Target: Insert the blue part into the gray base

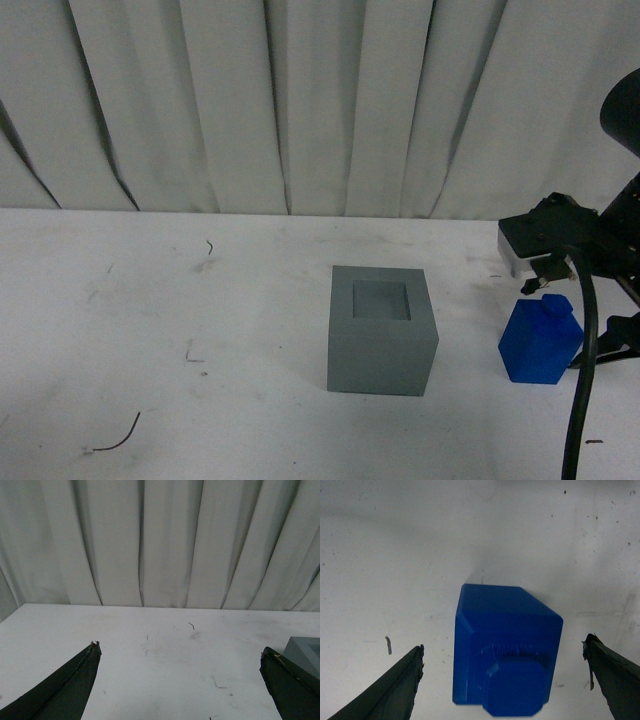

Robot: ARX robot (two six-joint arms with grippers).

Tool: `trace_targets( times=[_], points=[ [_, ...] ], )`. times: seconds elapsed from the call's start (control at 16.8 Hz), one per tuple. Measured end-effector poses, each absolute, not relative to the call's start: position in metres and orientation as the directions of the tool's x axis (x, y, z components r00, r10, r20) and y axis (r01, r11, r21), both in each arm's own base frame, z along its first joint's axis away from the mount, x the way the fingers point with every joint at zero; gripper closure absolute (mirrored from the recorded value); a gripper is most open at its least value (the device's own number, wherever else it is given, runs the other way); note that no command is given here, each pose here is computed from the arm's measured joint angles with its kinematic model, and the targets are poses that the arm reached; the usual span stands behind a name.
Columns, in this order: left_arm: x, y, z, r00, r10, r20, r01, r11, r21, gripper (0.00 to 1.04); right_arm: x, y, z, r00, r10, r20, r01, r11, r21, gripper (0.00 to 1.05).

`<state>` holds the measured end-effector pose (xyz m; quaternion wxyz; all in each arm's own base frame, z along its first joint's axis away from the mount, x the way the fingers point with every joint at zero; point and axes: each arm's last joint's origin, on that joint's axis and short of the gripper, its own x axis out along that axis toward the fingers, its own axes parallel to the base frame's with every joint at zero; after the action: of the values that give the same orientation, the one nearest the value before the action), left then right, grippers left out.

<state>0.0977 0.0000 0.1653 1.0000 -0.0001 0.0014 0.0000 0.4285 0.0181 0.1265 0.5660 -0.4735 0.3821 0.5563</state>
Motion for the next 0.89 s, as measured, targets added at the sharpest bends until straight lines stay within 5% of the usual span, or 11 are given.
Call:
trace_targets(
  times=[0.42,0.54,0.71,0.89],
  points=[
    [0.098,0.0,0.165,1.0,0.0,-0.003,0.0,1.0,0.0,0.07,0.428,0.029,0.105,0.059,0.248,-0.967,-0.996,-0.05,-0.074,0.07],
    [0.098,0.0,0.165,1.0,0.0,-0.003,0.0,1.0,0.0,0.07,0.428,0.03,0.104,0.063,0.246,-0.967,-0.996,-0.047,-0.077,0.19],
    [0.098,0.0,0.165,1.0,0.0,-0.003,0.0,1.0,0.0,0.07,0.428,0.032,0.104,0.066,0.246,-0.967,-0.995,-0.051,-0.081,0.5],
    [0.098,0.0,0.165,1.0,0.0,-0.003,0.0,1.0,0.0,0.07,0.428,0.032,0.104,0.066,0.248,-0.967,-0.996,-0.048,-0.08,0.58]
  ],
)
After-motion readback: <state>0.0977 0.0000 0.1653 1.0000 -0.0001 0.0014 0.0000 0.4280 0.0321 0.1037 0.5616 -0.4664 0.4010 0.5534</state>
